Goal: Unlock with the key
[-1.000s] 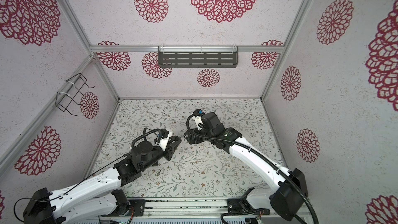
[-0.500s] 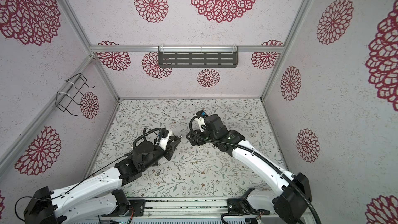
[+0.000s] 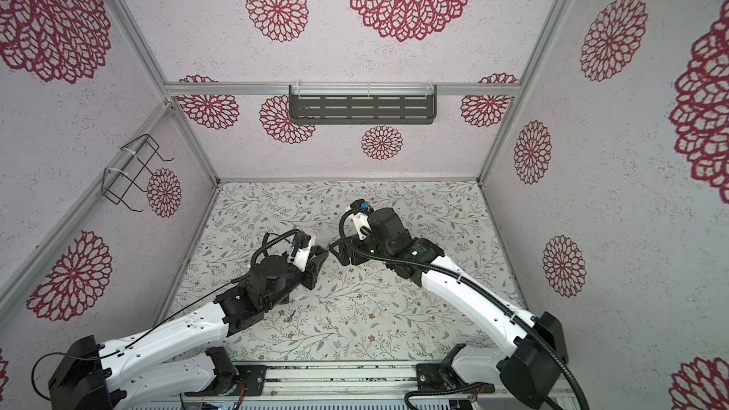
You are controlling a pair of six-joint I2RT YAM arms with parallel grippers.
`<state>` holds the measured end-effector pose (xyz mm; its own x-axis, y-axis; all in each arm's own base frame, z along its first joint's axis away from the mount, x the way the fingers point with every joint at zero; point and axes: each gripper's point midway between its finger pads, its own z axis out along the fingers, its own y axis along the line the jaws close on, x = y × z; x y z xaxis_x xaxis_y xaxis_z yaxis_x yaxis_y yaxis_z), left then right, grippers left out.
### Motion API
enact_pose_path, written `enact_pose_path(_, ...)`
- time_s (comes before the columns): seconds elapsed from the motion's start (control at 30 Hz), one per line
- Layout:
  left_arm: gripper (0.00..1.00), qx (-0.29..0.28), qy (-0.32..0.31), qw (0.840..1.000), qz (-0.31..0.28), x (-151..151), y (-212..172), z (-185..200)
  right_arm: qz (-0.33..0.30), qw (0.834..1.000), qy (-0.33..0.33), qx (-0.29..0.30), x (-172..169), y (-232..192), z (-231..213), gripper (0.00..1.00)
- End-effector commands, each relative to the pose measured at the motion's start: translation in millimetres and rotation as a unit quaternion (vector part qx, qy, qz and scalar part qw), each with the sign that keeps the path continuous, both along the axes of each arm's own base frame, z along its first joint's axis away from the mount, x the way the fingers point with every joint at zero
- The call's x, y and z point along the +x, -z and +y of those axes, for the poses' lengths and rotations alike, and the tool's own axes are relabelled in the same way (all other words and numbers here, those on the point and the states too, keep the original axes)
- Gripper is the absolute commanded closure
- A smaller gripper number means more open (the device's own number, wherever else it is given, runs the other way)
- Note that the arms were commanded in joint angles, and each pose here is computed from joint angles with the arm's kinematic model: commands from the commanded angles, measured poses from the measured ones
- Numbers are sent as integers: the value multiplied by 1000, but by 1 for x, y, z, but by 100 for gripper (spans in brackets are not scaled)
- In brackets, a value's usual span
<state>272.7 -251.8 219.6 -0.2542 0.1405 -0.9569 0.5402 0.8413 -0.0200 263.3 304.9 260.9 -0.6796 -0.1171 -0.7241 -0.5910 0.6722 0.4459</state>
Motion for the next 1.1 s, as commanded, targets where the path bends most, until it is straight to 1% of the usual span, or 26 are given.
enact_pose_path(0.0, 100, -18, -2, 1000, -20, 3, -21, -4, -6, 1000, 7, 19, 7, -14, 8, 17)
enact_pose_path(0.17, 100, -21, -5, 1000, -22, 3, -21, -2, -4, 1000, 30, -3, 17, -2, 5, 17)
enact_pose_path(0.33, 100, -20, -13, 999, -22, 4, -19, 1, -2, 999, 40, -19, 18, 5, 0, 17)
enact_pose_path(0.4, 100, -20, -17, 999, -22, 5, -17, 1, -4, 999, 33, -11, 16, 1, 1, 17)
enact_pose_path(0.5, 100, -11, -34, 999, -14, 10, -11, 4, -10, 1000, 10, 19, 5, -12, 4, 16)
enact_pose_path(0.6, 100, -1, -53, 999, 3, 16, -2, 8, -14, 999, 33, 9, 5, -10, -8, 16)
enact_pose_path(0.77, 100, 12, -92, 993, 69, 31, 29, 15, 0, 993, 118, -23, 16, 21, -45, 16)
enact_pose_path(0.9, 100, 10, -120, 983, 135, 43, 57, 20, 16, 991, 135, -9, 13, 42, -55, 16)
enact_pose_path(1.0, 100, 14, -172, 963, 205, 58, 88, 32, 29, 989, 146, -2, 11, 56, -59, 16)
enact_pose_path(1.07, 100, 12, -194, 947, 255, 66, 110, 37, 37, 987, 154, -2, 11, 64, -61, 16)
